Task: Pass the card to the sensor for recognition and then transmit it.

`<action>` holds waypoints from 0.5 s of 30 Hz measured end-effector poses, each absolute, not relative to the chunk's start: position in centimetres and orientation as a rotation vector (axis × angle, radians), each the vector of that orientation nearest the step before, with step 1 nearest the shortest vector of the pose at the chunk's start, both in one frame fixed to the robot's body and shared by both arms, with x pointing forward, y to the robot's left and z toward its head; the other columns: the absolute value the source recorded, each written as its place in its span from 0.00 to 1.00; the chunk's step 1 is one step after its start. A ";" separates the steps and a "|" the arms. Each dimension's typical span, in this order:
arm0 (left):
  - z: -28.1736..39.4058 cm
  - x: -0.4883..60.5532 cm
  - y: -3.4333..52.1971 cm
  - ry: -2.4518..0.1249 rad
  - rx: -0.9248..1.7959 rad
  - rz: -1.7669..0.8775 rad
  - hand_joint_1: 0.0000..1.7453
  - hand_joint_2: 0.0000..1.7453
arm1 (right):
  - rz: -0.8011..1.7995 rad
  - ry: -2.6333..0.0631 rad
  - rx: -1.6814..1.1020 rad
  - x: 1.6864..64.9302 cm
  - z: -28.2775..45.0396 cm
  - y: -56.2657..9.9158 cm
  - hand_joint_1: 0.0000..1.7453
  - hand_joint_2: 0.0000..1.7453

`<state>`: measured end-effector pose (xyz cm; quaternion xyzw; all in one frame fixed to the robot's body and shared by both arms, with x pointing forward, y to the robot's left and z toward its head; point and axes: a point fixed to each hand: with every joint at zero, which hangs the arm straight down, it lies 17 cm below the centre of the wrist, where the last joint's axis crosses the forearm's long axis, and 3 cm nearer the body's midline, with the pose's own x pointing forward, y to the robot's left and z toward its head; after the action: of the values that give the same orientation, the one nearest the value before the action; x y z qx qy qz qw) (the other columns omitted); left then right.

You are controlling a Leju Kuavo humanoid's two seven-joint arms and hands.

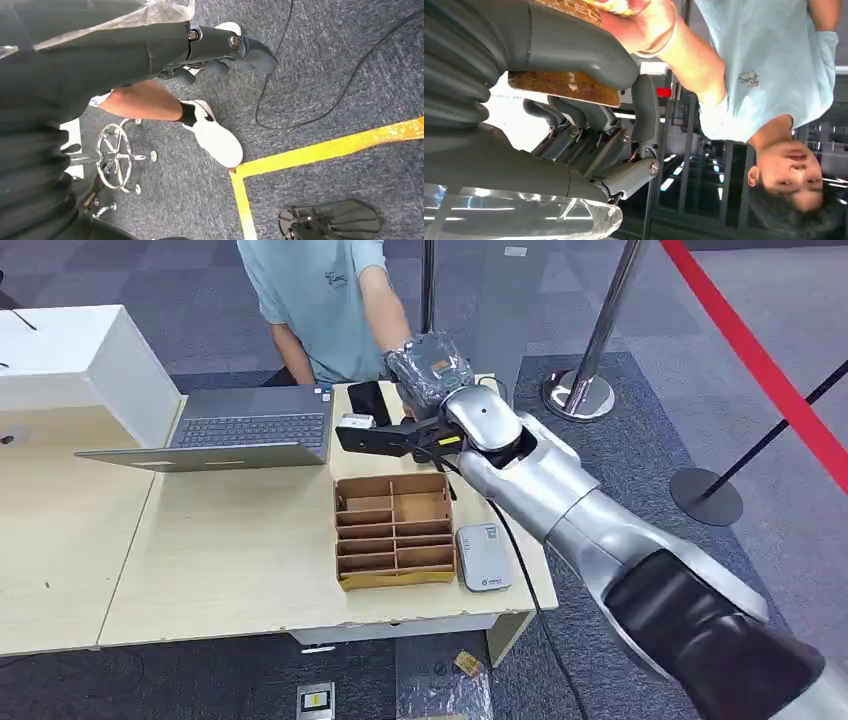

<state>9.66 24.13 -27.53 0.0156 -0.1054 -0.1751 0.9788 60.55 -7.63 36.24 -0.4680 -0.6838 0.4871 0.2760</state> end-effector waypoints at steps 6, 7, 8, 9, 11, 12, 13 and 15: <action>-27.5 9.6 24.1 -0.212 0.030 -0.357 0.00 1.00 | 1.313 -1.837 -1.291 60.7 35.7 -7.6 0.00 1.00; -27.5 9.6 24.0 -0.212 0.030 -0.356 0.00 1.00 | 1.309 -1.838 -1.297 60.7 35.6 -7.6 0.00 1.00; -27.5 9.6 24.0 -0.211 0.030 -0.356 0.00 1.00 | 1.307 -1.835 -1.301 60.8 35.4 -7.8 0.00 1.00; -27.5 9.6 24.0 -0.210 0.030 -0.357 0.00 1.00 | 1.306 -1.831 -1.303 60.9 35.3 -7.9 0.00 1.00; -27.5 9.5 24.0 -0.205 0.031 -0.356 0.00 1.00 | 1.304 -1.823 -1.304 61.0 34.9 -8.1 0.00 1.00; -27.6 9.5 24.0 -0.203 0.031 -0.355 0.00 1.00 | 1.305 -1.818 -1.304 61.1 34.7 -8.2 0.00 1.00; -27.6 9.4 24.1 -0.199 0.031 -0.354 0.00 1.00 | 1.305 -1.814 -1.305 61.2 34.6 -8.3 0.00 1.00; -27.6 9.4 24.1 -0.197 0.031 -0.354 0.00 1.00 | 1.300 -1.806 -1.308 61.3 34.5 -8.5 0.00 1.00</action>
<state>9.35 24.09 -27.58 0.0156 -0.0978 -0.1758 0.9794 61.26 -8.55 34.53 -0.4869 -0.6723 0.4841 0.2766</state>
